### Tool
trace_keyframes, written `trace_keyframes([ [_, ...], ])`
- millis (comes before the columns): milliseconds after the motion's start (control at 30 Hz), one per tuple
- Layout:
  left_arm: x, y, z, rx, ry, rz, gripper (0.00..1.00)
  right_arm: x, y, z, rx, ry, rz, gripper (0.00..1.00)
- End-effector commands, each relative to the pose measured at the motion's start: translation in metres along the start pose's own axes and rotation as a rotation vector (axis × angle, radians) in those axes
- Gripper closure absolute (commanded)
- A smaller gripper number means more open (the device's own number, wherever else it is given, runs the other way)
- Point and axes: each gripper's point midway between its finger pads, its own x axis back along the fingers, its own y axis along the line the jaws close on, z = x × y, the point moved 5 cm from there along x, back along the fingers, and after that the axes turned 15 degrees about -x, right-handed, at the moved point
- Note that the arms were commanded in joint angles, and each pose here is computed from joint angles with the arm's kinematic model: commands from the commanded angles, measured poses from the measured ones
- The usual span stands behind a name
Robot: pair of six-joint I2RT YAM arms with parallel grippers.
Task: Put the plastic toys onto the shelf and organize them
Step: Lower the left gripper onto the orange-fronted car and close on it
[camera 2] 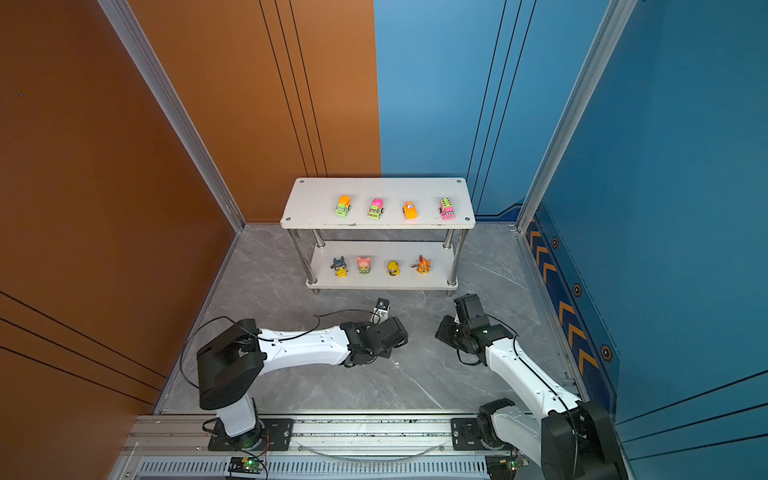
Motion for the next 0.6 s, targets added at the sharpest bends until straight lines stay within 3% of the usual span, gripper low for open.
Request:
trace_keyframes([
  [0, 0.007, 0.006, -0.005, 0.0, -0.004, -0.047, 0.45, -0.004, 0.0, 0.001, 0.018, 0.013, -0.012, 0.95],
  [133, -0.005, 0.004, 0.0, 0.008, 0.029, -0.051, 0.48, -0.002, 0.0, 0.0, 0.022, 0.01, -0.01, 0.95],
  [367, -0.023, -0.004, -0.003, 0.02, 0.051, -0.035, 0.39, -0.002, -0.001, 0.0, 0.023, 0.018, -0.012, 0.95],
  [500, -0.027, -0.003, -0.004, 0.027, 0.06, -0.034, 0.65, 0.0, -0.001, -0.001, 0.022, 0.016, -0.02, 0.95],
  [567, -0.025, -0.001, -0.007, 0.028, 0.053, -0.034, 0.69, 0.001, -0.001, -0.002, 0.02, 0.013, -0.023, 0.95],
])
